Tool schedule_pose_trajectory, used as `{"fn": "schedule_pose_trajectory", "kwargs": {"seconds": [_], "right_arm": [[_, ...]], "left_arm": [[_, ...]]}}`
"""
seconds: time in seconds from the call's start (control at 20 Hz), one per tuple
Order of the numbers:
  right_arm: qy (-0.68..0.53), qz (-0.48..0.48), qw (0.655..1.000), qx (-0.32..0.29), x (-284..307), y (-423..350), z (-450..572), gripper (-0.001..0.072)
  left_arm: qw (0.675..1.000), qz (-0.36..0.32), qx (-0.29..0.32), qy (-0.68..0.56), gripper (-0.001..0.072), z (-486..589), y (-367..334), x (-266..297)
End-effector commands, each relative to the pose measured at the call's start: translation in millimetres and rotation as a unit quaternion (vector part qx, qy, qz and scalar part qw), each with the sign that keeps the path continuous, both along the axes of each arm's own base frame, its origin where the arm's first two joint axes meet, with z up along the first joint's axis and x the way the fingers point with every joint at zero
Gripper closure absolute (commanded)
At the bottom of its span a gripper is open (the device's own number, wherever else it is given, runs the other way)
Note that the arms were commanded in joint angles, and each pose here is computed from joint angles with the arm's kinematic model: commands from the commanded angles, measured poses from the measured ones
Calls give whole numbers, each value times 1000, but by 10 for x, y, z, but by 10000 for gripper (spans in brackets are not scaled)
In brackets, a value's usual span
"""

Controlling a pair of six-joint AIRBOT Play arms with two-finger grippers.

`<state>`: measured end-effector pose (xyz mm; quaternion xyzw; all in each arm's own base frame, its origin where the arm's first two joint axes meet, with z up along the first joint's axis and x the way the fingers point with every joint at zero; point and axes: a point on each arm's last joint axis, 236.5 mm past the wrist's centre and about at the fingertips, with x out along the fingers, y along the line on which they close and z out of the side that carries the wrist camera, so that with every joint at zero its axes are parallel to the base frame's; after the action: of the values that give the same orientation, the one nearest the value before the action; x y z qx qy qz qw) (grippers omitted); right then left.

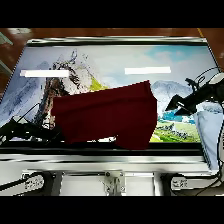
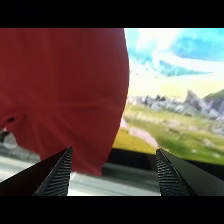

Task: Fold the shirts.

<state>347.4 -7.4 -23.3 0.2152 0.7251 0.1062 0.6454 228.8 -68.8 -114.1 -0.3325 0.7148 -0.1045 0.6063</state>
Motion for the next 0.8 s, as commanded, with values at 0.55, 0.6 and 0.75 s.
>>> {"fn": "schedule_pose_trajectory", "kwargs": {"seconds": [0.55, 0.6, 0.75], "right_arm": [[17, -29, 997, 65, -642, 790, -844, 160], [12, -15, 998, 57, -649, 870, -887, 159], [2, 20, 999, 28, -658, 1019, -972, 160]], "left_arm": [[997, -19, 19, -75, 671, 223, 32, 151], [997, -19, 18, -75, 671, 226, 31, 151], [997, -19, 18, -75, 671, 226, 31, 149]]}}
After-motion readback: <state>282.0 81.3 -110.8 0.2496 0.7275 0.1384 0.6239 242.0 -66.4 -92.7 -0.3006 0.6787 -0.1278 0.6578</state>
